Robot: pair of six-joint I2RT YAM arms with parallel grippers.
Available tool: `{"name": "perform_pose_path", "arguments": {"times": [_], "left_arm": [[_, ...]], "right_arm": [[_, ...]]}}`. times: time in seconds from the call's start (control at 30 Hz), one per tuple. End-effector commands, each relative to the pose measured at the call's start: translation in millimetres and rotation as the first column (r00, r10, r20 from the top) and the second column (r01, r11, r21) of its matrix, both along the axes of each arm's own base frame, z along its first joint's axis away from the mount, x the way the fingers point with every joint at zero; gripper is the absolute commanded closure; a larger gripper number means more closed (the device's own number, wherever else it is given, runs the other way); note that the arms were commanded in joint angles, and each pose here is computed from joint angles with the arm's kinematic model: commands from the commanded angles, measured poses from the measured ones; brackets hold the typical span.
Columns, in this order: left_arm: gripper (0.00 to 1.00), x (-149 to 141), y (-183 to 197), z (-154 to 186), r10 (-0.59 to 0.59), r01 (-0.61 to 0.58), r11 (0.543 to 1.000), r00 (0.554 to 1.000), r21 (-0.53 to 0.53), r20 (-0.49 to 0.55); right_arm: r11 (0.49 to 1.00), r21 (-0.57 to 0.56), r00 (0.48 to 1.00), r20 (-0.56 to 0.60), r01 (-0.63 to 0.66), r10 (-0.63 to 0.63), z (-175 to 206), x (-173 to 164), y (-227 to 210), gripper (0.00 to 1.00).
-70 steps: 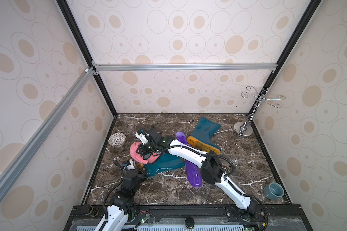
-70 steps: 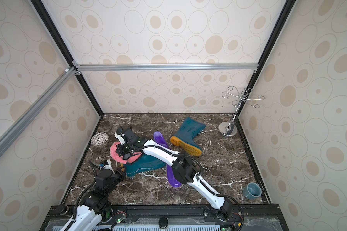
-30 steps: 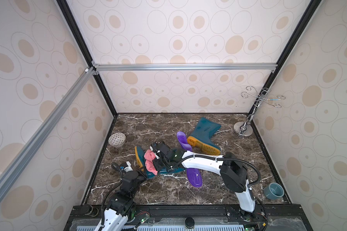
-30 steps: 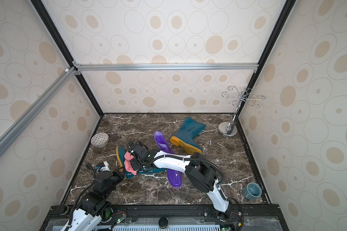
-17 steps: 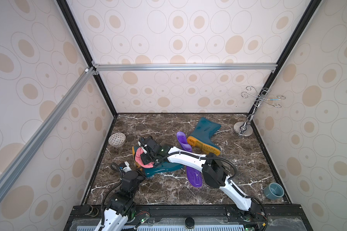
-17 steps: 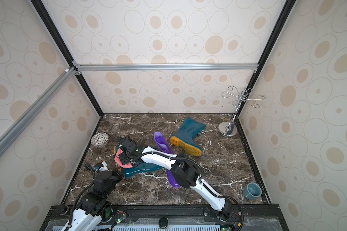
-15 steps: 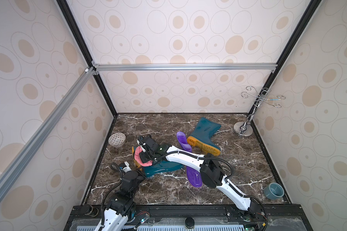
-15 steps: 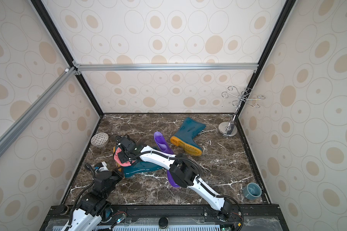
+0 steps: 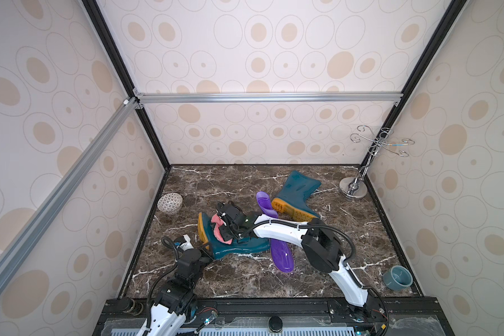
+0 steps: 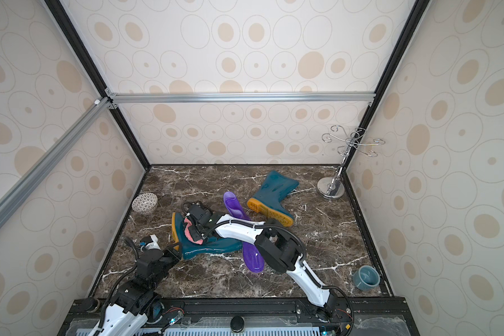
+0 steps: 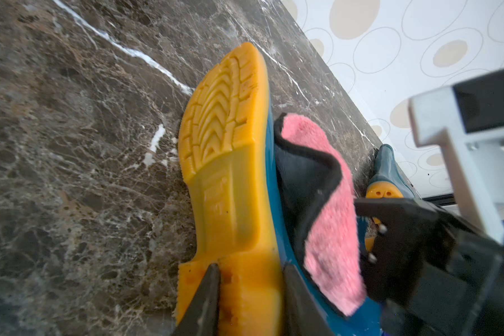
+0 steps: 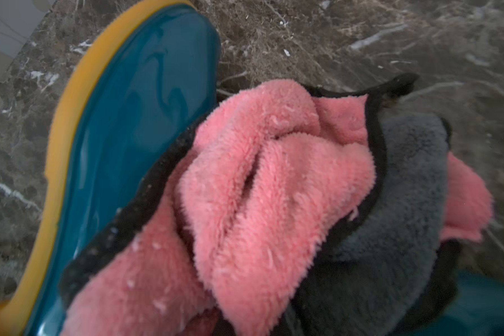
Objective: Wipe the rubber boots with a cloth
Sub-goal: Wipe the dirt off the rubber boot.
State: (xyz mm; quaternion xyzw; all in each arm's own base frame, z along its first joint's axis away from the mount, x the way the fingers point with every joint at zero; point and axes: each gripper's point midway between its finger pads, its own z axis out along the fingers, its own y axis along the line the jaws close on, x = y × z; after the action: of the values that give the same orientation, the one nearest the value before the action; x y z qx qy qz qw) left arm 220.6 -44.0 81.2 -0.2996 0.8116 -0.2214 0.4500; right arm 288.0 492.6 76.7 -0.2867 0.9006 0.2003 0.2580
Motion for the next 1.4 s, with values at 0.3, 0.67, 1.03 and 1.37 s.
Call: {"name": "perform_pose_path", "arguments": {"times": [0.3,0.67,1.03,1.37], "left_arm": [[1.00,-21,15,-54,0.046,-0.037,0.997,0.988,0.065,-0.150],[1.00,-21,15,-53,0.046,-0.037,0.997,0.988,0.064,-0.148],[1.00,-21,15,-54,0.048,-0.039,0.997,0.988,0.065,-0.149],[1.00,-21,16,-54,0.053,-0.043,0.997,0.987,0.066,-0.151]], "right_arm": [[0.993,-0.012,0.993,0.004,-0.120,0.120,21,-87,-25,1.00],[0.998,-0.011,0.998,0.017,-0.065,0.066,29,-57,-6,1.00],[0.964,-0.142,0.967,0.154,0.227,-0.205,13,3,-65,1.00],[0.952,-0.189,0.967,0.137,0.239,-0.216,2,-32,-110,1.00]]}}
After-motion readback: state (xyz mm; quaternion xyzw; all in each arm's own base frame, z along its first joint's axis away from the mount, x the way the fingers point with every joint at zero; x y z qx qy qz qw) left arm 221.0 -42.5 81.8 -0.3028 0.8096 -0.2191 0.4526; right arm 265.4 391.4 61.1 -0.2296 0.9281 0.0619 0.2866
